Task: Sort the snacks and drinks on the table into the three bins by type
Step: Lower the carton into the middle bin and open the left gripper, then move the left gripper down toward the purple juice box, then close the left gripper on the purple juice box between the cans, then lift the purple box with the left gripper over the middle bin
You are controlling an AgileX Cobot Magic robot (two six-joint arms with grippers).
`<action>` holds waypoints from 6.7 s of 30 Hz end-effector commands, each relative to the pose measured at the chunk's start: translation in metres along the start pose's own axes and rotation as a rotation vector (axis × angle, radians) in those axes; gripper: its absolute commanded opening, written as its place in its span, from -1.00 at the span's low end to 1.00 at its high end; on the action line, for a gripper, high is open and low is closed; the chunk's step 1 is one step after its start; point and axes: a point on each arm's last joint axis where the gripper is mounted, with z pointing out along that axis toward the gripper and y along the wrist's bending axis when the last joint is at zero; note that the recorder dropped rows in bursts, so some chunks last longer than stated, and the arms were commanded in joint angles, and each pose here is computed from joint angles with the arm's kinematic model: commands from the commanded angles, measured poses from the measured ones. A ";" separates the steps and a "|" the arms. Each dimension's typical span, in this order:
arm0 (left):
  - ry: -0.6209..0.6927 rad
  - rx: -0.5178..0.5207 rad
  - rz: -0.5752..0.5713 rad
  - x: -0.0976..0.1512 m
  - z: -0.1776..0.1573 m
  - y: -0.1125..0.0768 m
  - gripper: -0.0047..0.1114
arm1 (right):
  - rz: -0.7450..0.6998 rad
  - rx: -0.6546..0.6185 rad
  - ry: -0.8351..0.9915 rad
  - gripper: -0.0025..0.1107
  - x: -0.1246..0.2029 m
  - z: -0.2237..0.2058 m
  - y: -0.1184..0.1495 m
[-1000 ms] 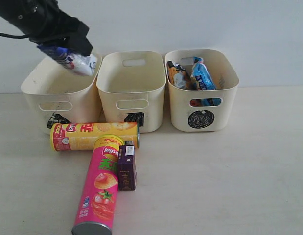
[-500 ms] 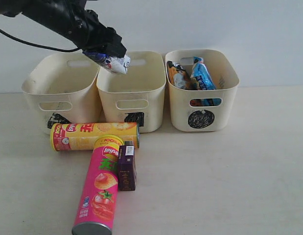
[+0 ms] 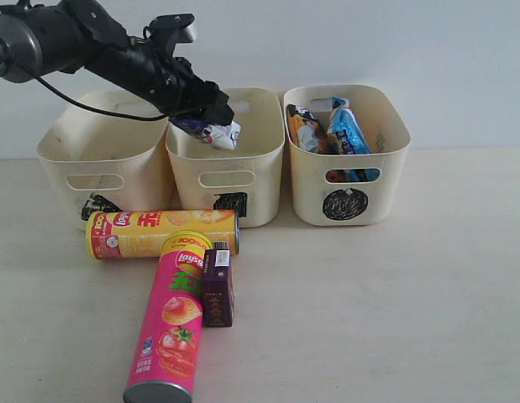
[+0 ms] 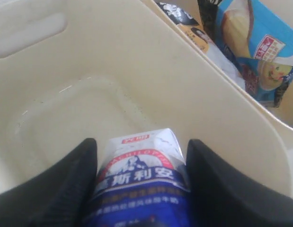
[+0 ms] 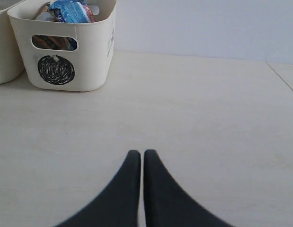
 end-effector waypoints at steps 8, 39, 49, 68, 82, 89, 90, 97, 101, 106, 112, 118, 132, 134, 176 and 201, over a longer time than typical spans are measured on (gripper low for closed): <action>-0.018 0.010 -0.009 0.001 0.011 -0.002 -0.55 | -0.002 0.004 -0.007 -0.96 0.000 0.000 0.000; 0.080 -0.042 0.152 -0.041 -0.106 -0.045 -0.55 | -0.002 0.004 -0.007 -0.96 0.000 0.000 0.000; 0.261 0.012 0.126 -0.021 -0.111 -0.051 -0.84 | -0.002 0.004 -0.007 -0.96 0.000 0.000 0.000; 0.467 0.194 0.135 0.053 -0.093 -0.079 -0.84 | -0.002 0.004 -0.007 -0.96 0.000 0.000 0.000; 0.642 0.098 -0.007 0.067 -0.061 -0.120 0.84 | -0.002 0.004 -0.007 -0.96 0.000 0.000 0.000; 0.650 -0.077 -0.033 0.077 -0.034 -0.120 0.55 | -0.002 0.004 -0.007 -0.96 0.000 0.000 0.000; 0.645 -0.068 -0.041 0.077 -0.031 -0.121 0.56 | -0.002 0.004 -0.007 -0.96 0.000 0.000 0.000; 0.661 -0.151 -0.108 0.089 -0.006 -0.127 0.56 | -0.002 0.004 -0.007 -0.96 0.000 0.000 0.000; 0.661 -0.207 -0.109 0.095 0.005 -0.130 0.56 | -0.002 0.004 -0.007 -0.96 0.000 0.000 0.000; 0.671 -0.196 -0.119 0.101 0.014 -0.133 0.55 | -0.002 0.004 -0.007 -0.96 0.000 0.000 0.000; 0.680 -0.195 -0.128 0.103 0.017 -0.132 0.44 | -0.002 0.004 -0.007 -0.96 0.000 0.000 0.000; 0.668 -0.191 -0.119 0.092 0.009 -0.134 0.44 | -0.002 0.004 -0.007 -0.96 0.000 0.000 0.000; 0.697 -0.163 -0.148 0.085 0.001 -0.139 0.44 | -0.002 0.004 -0.007 -0.96 0.000 0.000 0.000; 0.705 -0.161 -0.139 0.087 0.004 -0.141 0.44 | -0.002 0.004 -0.007 -0.96 0.000 0.000 0.000; 0.836 -0.143 -0.121 0.115 0.031 -0.154 0.29 | -0.002 0.004 -0.008 -0.96 0.000 0.000 0.000; 0.599 0.170 0.011 0.046 -0.009 -0.185 -0.84 | -0.002 0.004 -0.008 -0.96 0.000 0.000 0.000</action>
